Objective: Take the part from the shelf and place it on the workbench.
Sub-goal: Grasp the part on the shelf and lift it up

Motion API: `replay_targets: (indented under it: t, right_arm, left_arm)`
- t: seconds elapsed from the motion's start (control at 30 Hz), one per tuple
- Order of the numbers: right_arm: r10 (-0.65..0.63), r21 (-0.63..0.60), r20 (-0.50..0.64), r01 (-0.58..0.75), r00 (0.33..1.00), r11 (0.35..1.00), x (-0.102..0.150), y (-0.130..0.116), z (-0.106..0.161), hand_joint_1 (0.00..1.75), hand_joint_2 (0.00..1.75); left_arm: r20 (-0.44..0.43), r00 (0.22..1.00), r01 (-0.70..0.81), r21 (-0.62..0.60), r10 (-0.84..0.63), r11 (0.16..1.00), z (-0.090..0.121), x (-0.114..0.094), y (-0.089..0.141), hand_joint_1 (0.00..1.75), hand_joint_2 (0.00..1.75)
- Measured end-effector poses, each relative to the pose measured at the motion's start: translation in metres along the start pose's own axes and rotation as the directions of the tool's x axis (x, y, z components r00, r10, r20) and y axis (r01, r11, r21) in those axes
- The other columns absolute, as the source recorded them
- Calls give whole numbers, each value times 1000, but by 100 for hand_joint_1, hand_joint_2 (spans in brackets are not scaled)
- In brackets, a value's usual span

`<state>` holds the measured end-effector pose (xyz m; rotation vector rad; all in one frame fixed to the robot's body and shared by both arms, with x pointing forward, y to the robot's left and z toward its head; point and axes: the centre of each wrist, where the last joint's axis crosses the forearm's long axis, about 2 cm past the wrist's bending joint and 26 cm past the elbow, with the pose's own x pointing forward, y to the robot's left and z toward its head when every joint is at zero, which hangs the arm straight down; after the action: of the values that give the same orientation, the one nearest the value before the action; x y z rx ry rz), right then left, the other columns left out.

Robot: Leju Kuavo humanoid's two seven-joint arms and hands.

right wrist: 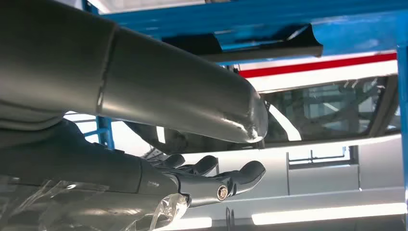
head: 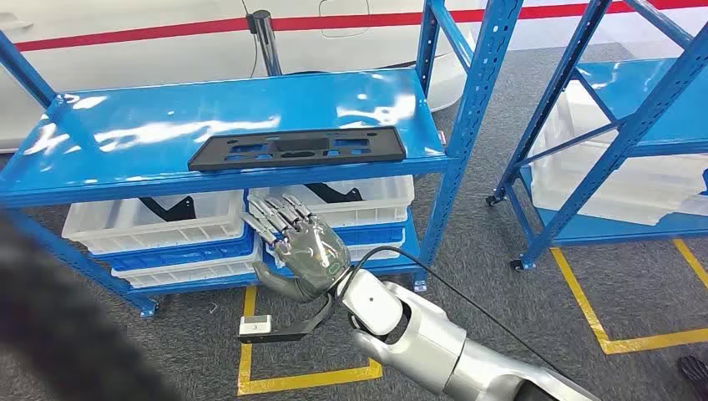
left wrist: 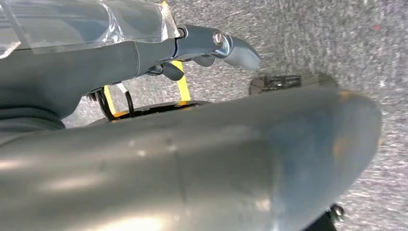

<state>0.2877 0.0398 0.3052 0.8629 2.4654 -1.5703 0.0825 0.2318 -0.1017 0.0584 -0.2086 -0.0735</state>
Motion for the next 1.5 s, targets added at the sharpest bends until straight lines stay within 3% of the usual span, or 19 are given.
replay_targets:
  t: [0.93, 1.07, 1.5]
  right_arm:
    - [-11, 7, -6, 11, 1000, 1000, 1, 2, -1, 0, 0]
    - [-47, 76, -22, 48, 999, 996, 0, 4, 0, 0, 175]
    - [-75, 391, -152, 130, 986, 911, -8, 26, 0, 0, 175]
  left_arm:
    - [-1, 1000, 4, 1, -4, 1000, 0, 3, 0, 0, 0]
    - [-2, 1000, 1, -3, -1, 1000, 0, 3, 0, 0, 0]
    - [6, 1000, -17, -5, 17, 1000, 0, 2, -1, 0, 0]
